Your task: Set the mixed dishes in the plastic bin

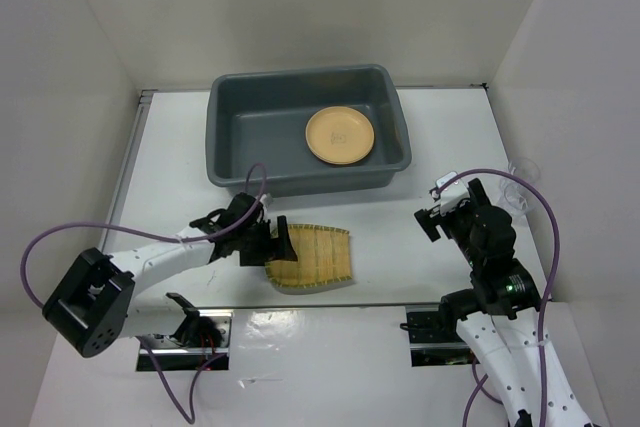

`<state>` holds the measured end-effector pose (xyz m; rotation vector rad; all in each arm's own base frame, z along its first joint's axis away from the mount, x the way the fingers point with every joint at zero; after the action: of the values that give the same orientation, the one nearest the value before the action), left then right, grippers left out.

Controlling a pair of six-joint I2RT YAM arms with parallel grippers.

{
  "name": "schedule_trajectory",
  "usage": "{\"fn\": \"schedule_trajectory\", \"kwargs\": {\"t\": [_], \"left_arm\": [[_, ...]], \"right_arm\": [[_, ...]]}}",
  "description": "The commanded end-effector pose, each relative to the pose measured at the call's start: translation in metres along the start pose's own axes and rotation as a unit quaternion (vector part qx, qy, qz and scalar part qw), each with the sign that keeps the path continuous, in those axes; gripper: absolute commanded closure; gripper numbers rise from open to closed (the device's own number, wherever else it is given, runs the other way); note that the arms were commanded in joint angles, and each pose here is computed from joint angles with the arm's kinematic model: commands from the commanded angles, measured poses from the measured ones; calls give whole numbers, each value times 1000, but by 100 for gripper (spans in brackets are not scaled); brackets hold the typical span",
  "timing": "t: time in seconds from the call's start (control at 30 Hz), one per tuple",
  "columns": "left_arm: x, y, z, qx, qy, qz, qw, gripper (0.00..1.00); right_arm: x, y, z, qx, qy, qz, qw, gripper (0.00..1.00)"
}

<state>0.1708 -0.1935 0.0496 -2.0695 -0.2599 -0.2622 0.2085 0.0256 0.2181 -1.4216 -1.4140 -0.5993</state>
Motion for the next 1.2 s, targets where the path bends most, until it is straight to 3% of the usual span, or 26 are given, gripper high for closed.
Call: {"fn": "schedule_trajectory", "kwargs": {"t": [0.0, 0.23, 0.37, 0.4, 0.5, 0.53, 0.57, 0.7, 0.73, 0.8, 0.93, 0.97, 1.17], "left_arm": [[-8, 13, -6, -52, 24, 6, 998, 0], [-14, 19, -14, -100, 39, 12, 994, 14], [-28, 27, -7, -100, 35, 45, 993, 42], [-28, 29, -6, -100, 35, 46, 993, 59], [-38, 35, 2, -88, 33, 73, 993, 83], [-39, 36, 0, -89, 37, 76, 992, 97], [-46, 36, 6, -76, 34, 92, 992, 100], [-38, 20, -22, -90, 82, 105, 987, 100], [-17, 7, -44, -111, 101, 77, 986, 100], [-14, -18, -62, -126, 122, 97, 980, 100], [41, -88, -127, -194, 147, 66, 968, 100], [72, -120, -161, -229, 168, 22, 959, 100], [148, -173, -228, -262, 195, -15, 945, 100]], "right_arm": [[6, 1, -2, -8, -1, -17, 1000, 1], [6, 1, -4, -13, -1, -16, 1000, 1], [6, 1, -4, -13, -1, -16, 1000, 1], [6, 1, -4, -13, -1, -16, 1000, 1], [6, 1, -4, -13, -1, -16, 1000, 1], [6, 1, -4, -13, -1, -16, 1000, 1], [6, 1, -4, -13, -1, -16, 1000, 1], [9, 0, -5, -16, 0, -24, 1000, 1], [9, 0, -5, -16, 0, -24, 1000, 1], [10, -2, -7, -23, 0, -26, 999, 1], [10, -4, -9, -32, 6, -34, 999, 1], [10, -4, -9, -32, 6, -34, 999, 1], [11, -4, -7, -28, 4, -36, 999, 1]]}}
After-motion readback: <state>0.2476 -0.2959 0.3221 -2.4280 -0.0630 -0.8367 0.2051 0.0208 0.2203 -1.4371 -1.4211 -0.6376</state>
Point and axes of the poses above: each gripper's point midway between its finger pads, its own y axis out along the fingers, its own z axis along the line the jaws close on, x = y × z, the point moved 2 cm from there along -y, back along the fingers, and after that the axes turned 4 degrees about y, right-handed, at the moved point
